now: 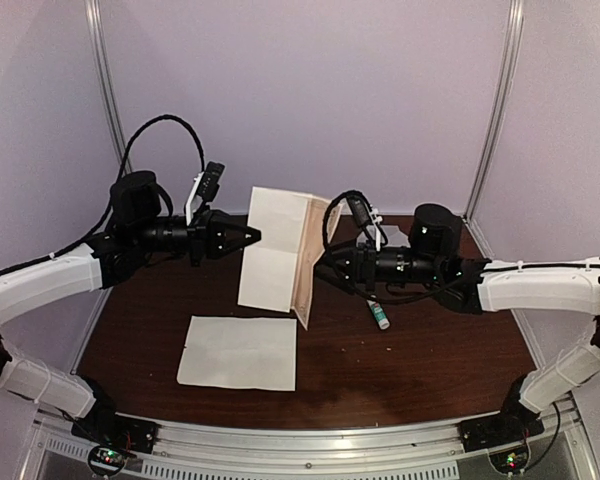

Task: Place the letter into the envelope and seal it
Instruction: Fold the letter.

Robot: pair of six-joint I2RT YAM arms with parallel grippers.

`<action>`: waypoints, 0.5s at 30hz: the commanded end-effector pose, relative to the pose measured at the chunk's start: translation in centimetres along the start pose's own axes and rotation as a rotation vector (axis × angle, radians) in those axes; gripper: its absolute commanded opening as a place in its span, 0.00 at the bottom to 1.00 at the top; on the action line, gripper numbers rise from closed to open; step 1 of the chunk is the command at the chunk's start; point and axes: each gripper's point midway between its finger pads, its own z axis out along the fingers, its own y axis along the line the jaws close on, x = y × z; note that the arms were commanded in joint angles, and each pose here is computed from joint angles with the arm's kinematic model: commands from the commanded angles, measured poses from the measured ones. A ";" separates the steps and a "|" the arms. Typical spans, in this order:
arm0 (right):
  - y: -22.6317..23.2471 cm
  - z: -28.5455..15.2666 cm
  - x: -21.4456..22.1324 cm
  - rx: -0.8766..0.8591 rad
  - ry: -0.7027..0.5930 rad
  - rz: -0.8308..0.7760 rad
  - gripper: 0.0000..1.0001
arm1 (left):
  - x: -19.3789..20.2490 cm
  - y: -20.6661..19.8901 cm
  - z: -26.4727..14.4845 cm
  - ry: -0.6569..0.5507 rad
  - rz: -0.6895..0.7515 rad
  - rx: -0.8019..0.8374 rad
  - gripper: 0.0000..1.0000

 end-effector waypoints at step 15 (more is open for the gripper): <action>3.0 2.3 -3.3 -0.108 -0.102 -0.039 0.87 | -0.2 -0.8 0.0 -0.010 0.033 0.052 0.00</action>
